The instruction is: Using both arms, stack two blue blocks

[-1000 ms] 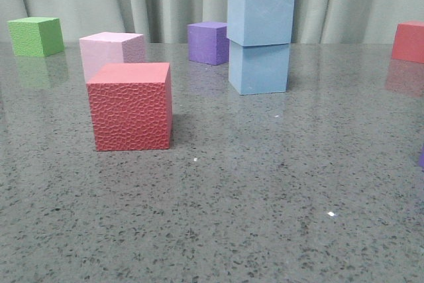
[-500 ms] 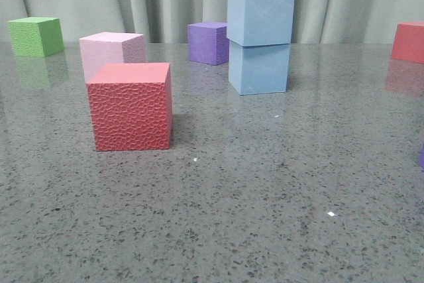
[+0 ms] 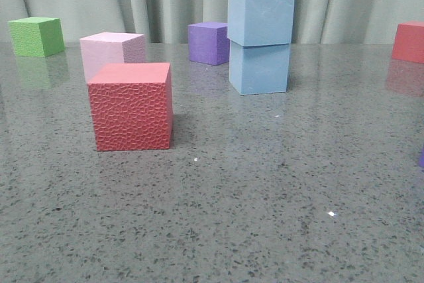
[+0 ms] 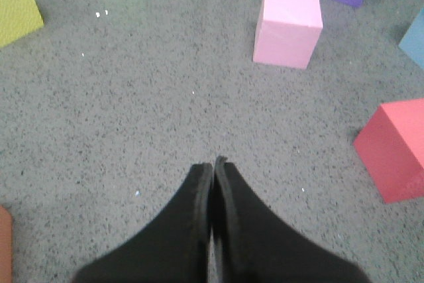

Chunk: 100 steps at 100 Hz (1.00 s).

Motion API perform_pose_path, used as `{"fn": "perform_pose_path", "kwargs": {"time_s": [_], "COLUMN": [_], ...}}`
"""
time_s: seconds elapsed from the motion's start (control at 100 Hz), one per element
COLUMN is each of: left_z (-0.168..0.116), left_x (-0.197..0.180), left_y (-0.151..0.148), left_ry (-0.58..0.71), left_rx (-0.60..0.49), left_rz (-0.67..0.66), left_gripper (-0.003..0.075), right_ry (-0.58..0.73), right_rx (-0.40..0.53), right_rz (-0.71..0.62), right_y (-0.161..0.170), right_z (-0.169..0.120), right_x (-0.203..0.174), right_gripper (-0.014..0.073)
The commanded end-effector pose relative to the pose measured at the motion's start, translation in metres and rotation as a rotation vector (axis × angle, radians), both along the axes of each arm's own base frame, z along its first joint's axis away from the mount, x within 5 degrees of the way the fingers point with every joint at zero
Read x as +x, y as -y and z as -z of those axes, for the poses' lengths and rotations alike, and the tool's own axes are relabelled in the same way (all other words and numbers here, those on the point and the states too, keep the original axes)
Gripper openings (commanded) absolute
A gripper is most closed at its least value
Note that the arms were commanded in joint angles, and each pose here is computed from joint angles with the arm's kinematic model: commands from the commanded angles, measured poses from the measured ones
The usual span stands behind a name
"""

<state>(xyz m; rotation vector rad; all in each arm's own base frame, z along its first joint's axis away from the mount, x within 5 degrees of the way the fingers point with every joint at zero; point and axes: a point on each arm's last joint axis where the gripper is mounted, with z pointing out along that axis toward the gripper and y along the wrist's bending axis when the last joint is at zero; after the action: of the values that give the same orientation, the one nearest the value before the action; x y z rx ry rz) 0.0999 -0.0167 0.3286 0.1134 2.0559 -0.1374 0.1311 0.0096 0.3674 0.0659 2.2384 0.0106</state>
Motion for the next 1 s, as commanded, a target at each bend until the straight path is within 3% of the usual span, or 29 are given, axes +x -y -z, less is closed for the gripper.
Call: {"fn": "perform_pose_path", "kwargs": {"time_s": [0.0, 0.18, 0.4, 0.67, 0.99], "left_z": [-0.013, 0.007, 0.053, 0.104, 0.123], "left_x": [0.003, -0.004, -0.024, -0.039, -0.045], "left_y": [0.0, -0.001, -0.004, -0.007, -0.009], "left_ry": [0.166, 0.32, 0.471, 0.506, 0.539], "left_rx": [-0.034, -0.06, -0.07, -0.072, -0.051], "left_rz": [-0.006, -0.005, -0.002, -0.001, -0.008], "left_gripper": [-0.0019, -0.0019, -0.0019, -0.0019, -0.0019], "right_ry": [0.082, 0.082, 0.082, 0.082, 0.082], "right_rx": [-0.023, -0.023, -0.023, -0.023, -0.023], "right_rz": [-0.005, -0.005, -0.005, -0.005, -0.005], "right_y": [0.002, 0.002, 0.002, 0.002, 0.002], "right_z": [-0.012, -0.012, -0.012, -0.012, -0.012], "right_x": [0.001, 0.001, 0.001, 0.001, 0.001], "right_gripper": [-0.0122, -0.0122, -0.0122, -0.0122, -0.0122]}}
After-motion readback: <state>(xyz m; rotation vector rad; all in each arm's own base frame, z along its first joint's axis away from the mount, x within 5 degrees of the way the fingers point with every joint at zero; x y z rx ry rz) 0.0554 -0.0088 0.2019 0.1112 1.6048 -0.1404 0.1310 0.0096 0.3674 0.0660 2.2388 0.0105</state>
